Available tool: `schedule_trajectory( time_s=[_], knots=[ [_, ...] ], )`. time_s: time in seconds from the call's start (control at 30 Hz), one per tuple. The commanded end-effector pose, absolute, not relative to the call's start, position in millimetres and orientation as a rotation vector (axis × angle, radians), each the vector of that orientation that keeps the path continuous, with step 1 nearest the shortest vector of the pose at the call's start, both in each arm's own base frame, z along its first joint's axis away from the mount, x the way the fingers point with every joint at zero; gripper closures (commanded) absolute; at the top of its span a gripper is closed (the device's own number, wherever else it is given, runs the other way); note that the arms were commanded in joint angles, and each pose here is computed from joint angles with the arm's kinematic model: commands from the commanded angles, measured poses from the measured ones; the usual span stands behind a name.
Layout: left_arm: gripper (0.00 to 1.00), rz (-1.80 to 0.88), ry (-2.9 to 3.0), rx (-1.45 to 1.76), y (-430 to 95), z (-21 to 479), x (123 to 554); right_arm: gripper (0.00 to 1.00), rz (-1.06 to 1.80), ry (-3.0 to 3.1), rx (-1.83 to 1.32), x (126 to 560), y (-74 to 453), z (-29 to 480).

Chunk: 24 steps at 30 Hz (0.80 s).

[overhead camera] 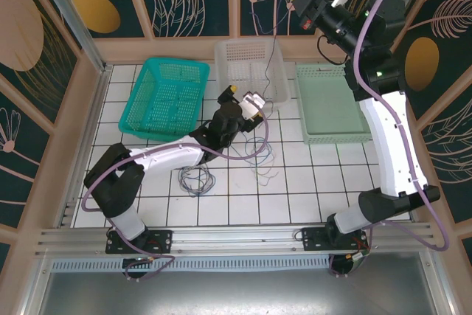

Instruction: Untangle the cables

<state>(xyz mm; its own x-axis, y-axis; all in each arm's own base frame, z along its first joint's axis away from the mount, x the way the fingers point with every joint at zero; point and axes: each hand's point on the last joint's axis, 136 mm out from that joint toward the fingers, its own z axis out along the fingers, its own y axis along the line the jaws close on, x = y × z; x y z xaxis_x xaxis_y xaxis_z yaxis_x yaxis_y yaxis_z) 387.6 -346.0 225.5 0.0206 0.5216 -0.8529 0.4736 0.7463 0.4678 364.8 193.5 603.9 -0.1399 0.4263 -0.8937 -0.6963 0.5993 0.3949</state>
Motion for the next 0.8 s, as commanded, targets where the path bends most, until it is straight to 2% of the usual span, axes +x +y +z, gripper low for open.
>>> schedule_trajectory(
  time_s=[0.0, 0.07, 0.17, 0.27, 0.33, 0.37, 0.67, 0.77],
  knots=[
    [0.08, -0.003, 1.568, 0.907, -366.5, 225.1, 391.0, 1.0, 1.006, 1.378, -0.274, 357.7, 193.2, 615.9],
    [0.17, -0.025, 1.573, 0.938, -372.6, 218.9, 391.1, 1.0, 1.008, 1.376, -0.275, 357.8, 193.5, 616.3],
    [0.46, -0.04, 1.589, 0.928, -372.2, 214.8, 398.1, 1.0, 1.013, 1.375, -0.274, 358.6, 191.6, 617.3],
    [0.67, -0.053, 1.609, 0.925, -369.0, 210.9, 403.3, 1.0, 1.019, 1.379, -0.267, 360.9, 188.5, 616.7],
    [0.77, -0.053, 1.62, 0.918, -364.7, 208.7, 405.8, 1.0, 1.019, 1.376, -0.26, 361.4, 184.7, 618.0],
    [0.8, -0.053, 1.622, 0.912, -362.2, 209.6, 406.5, 1.0, 1.015, 1.374, -0.257, 362.0, 182.1, 618.8],
    [0.86, -0.111, 1.694, 0.687, -313.0, 218.5, 424.8, 1.0, 0.928, 1.426, -0.184, 386.8, 149.4, 606.2],
    [0.86, -0.221, 1.64, 0.586, -301.4, 249.2, 419.2, 1.0, 0.919, 1.476, -0.157, 401.9, 142.8, 590.4]
  ],
)
